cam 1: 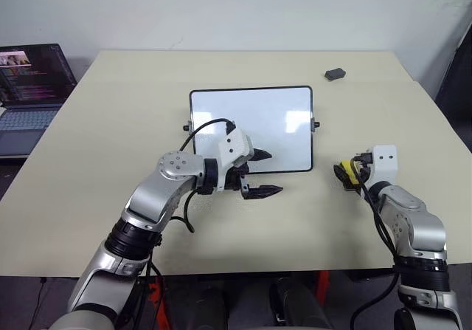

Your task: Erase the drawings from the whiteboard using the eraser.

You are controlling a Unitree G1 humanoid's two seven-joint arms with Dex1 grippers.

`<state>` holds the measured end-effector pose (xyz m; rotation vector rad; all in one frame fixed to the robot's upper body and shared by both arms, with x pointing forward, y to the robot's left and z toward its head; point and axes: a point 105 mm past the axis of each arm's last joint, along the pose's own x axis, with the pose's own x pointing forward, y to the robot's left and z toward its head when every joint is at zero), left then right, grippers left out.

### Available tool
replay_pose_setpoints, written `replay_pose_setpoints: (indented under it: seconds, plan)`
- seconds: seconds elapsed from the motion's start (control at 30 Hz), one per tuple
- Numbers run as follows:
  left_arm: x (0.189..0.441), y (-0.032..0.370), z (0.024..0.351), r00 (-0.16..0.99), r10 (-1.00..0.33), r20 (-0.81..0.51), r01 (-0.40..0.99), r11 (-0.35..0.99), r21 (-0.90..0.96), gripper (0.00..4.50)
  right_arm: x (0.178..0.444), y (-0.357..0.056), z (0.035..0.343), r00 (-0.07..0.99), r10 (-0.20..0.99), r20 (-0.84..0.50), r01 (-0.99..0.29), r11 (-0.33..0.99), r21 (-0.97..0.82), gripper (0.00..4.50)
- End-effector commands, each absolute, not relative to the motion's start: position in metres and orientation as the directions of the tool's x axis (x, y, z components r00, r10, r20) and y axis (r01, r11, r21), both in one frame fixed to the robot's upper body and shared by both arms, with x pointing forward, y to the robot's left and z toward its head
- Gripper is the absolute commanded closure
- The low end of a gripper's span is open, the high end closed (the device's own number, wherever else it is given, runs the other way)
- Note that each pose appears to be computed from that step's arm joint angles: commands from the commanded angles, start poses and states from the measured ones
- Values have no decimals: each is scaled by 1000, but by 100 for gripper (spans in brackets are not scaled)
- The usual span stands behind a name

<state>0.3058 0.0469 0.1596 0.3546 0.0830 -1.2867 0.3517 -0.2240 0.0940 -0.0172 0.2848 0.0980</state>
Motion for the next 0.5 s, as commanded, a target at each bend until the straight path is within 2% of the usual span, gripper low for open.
replay_pose_setpoints:
  seconds: [0.03,0.13,0.23,0.3,0.37,0.5]
  plan:
    - [310,60,175,385,-905,-183,909,337,244,0,352,-211,147,986,162,-41,-161,987,24,4]
    - [319,89,181,539,-835,-112,833,509,215,0,342,-218,180,984,128,127,-136,989,57,4]
    - [333,126,192,742,-671,1,654,724,220,0,336,-242,186,979,25,204,-38,998,59,4]
    - [338,150,199,838,-541,70,517,828,219,0,334,-257,187,969,-36,245,24,998,51,4]
    - [337,170,198,896,-435,89,411,889,202,0,337,-266,180,968,-42,248,29,998,54,4]
    - [317,200,182,961,-255,104,233,955,186,0,340,-283,155,973,-55,226,54,998,11,4]
